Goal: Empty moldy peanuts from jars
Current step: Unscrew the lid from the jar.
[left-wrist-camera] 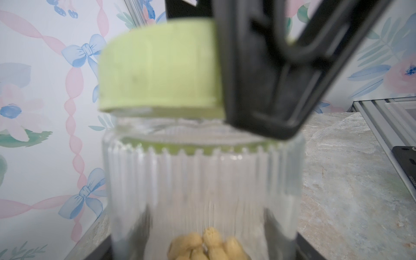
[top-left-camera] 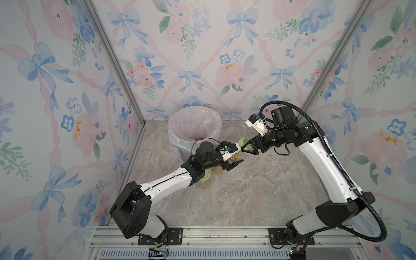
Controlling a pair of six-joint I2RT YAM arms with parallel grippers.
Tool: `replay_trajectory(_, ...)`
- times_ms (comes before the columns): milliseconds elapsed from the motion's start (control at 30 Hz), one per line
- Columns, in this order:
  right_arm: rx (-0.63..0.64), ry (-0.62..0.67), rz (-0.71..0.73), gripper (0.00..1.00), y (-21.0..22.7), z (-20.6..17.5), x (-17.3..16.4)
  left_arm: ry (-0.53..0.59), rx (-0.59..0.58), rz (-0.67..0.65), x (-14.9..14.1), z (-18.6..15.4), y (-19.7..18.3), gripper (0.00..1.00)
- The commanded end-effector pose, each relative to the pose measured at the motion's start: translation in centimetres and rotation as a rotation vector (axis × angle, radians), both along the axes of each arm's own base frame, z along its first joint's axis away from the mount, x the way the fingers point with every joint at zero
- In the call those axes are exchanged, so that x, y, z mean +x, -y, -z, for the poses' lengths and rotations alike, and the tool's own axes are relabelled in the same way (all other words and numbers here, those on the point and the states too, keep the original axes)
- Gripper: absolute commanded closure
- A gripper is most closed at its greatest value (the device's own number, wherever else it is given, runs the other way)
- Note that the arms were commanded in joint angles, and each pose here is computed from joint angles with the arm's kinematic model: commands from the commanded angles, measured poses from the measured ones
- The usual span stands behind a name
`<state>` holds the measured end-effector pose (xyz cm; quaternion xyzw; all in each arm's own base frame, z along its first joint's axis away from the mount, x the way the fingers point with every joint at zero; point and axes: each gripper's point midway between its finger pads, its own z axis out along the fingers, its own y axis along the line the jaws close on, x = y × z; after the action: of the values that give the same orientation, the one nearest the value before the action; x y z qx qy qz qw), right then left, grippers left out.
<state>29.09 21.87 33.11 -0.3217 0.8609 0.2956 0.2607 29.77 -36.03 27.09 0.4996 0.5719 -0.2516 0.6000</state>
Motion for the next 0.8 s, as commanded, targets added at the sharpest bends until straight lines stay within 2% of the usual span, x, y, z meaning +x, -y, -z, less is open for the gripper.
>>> replay_trajectory(0,0.088,0.165,0.019,0.23,0.1,-3.7,1.7,0.029,0.011,0.109,-2.0,-0.5,1.1,1.00)
replay_trajectory(333,0.080,0.168,-0.005,0.23,0.5,-3.5,1.0,0.036,-0.011,0.127,-2.4,-1.5,0.9,1.00)
replay_trajectory(767,0.044,0.163,-0.183,0.23,0.2,-2.6,-1.4,0.026,-0.025,0.163,-2.8,-1.9,1.1,1.00)
